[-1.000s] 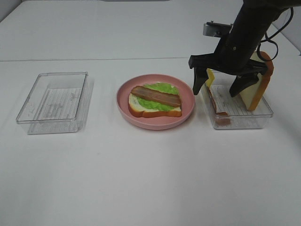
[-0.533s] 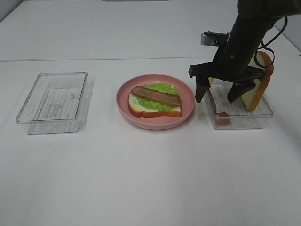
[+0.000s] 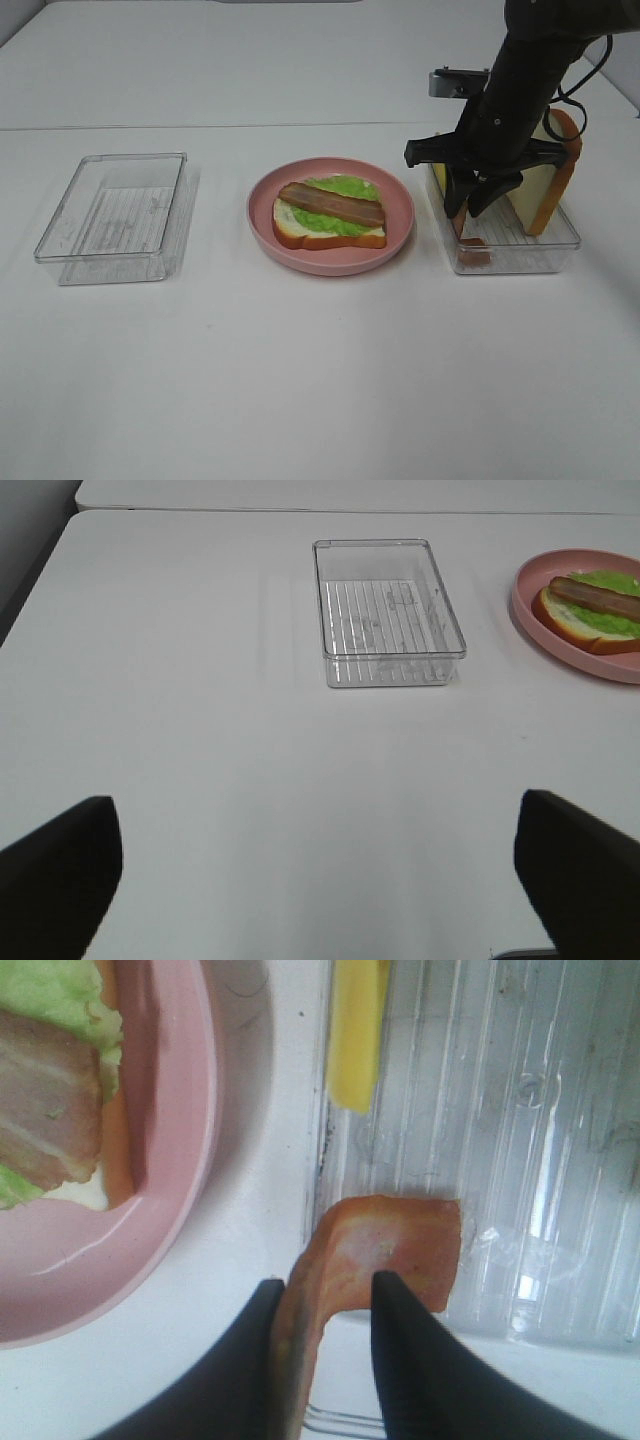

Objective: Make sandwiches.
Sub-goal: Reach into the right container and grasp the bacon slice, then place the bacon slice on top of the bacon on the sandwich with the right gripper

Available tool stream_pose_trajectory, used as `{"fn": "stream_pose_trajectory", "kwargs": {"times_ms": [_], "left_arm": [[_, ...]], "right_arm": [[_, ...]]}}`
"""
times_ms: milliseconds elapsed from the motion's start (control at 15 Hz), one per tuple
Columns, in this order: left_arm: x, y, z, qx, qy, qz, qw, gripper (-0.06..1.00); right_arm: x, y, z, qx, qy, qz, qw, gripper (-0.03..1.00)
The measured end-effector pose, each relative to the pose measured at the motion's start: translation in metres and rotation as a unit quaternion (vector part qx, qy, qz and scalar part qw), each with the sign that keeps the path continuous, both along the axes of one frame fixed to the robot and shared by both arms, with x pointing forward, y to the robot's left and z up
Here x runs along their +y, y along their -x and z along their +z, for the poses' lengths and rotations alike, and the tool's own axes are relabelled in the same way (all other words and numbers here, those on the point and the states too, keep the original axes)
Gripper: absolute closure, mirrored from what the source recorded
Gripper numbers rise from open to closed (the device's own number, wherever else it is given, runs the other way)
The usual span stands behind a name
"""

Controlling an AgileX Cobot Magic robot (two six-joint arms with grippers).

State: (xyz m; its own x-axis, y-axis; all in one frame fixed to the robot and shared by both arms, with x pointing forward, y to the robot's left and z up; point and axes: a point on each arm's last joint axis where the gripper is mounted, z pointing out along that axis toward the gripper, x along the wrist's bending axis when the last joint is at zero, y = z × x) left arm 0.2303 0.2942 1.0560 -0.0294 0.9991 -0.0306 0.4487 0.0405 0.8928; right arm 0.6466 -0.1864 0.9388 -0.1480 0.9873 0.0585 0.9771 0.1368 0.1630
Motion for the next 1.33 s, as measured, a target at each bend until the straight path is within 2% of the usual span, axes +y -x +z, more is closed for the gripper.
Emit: {"fn": "stream_pose_trajectory", "kwargs": {"times_ms": [67, 133, 200, 400, 600, 667, 733, 800, 933, 1067, 1133, 1333], "left_arm": [[0.000, 0.000, 0.000, 0.000, 0.000, 0.000, 1.000, -0.04], [0.000, 0.000, 0.000, 0.000, 0.000, 0.000, 1.000, -0.04], [0.000, 0.000, 0.000, 0.000, 0.000, 0.000, 1.000, -0.04], [0.000, 0.000, 0.000, 0.000, 0.000, 0.000, 1.000, -0.04], [0.000, 0.000, 0.000, 0.000, 0.000, 0.000, 1.000, -0.04], [0.000, 0.000, 0.000, 0.000, 0.000, 0.000, 1.000, -0.04], [0.000, 0.000, 0.000, 0.000, 0.000, 0.000, 1.000, -0.04], [0.000, 0.000, 0.000, 0.000, 0.001, -0.001, 1.000, -0.04], [0.000, 0.000, 0.000, 0.000, 0.002, -0.001, 1.000, -0.04], [0.000, 0.000, 0.000, 0.000, 0.002, -0.002, 1.000, -0.04], [-0.001, 0.000, 0.000, 0.000, 0.003, -0.002, 1.000, -0.04], [-0.001, 0.000, 0.000, 0.000, 0.003, -0.002, 1.000, -0.04]], "right_arm": [[0.000, 0.000, 0.000, 0.000, 0.000, 0.000, 1.000, 0.67], [0.000, 0.000, 0.000, 0.000, -0.001, -0.003, 1.000, 0.75], [0.000, 0.001, 0.000, 0.004, -0.001, -0.009, 1.000, 0.94], [0.001, 0.004, 0.002, 0.019, -0.006, -0.015, 1.000, 0.94], [0.007, 0.012, 0.058, -0.033, -0.076, -0.030, 0.996, 0.94], [0.009, 0.014, 0.068, -0.043, -0.089, -0.031, 0.995, 0.94], [0.014, 0.019, 0.089, -0.064, -0.133, -0.028, 0.989, 0.94], [0.020, 0.021, 0.094, -0.068, -0.164, -0.013, 0.984, 0.94], [0.041, 0.023, 0.097, -0.076, -0.210, 0.018, 0.975, 0.94], [0.062, 0.026, 0.094, -0.087, -0.227, 0.044, 0.969, 0.94], [0.084, 0.026, 0.081, -0.093, -0.240, 0.059, 0.965, 0.94], [0.101, 0.021, 0.063, -0.083, -0.250, 0.068, 0.962, 0.94]]}}
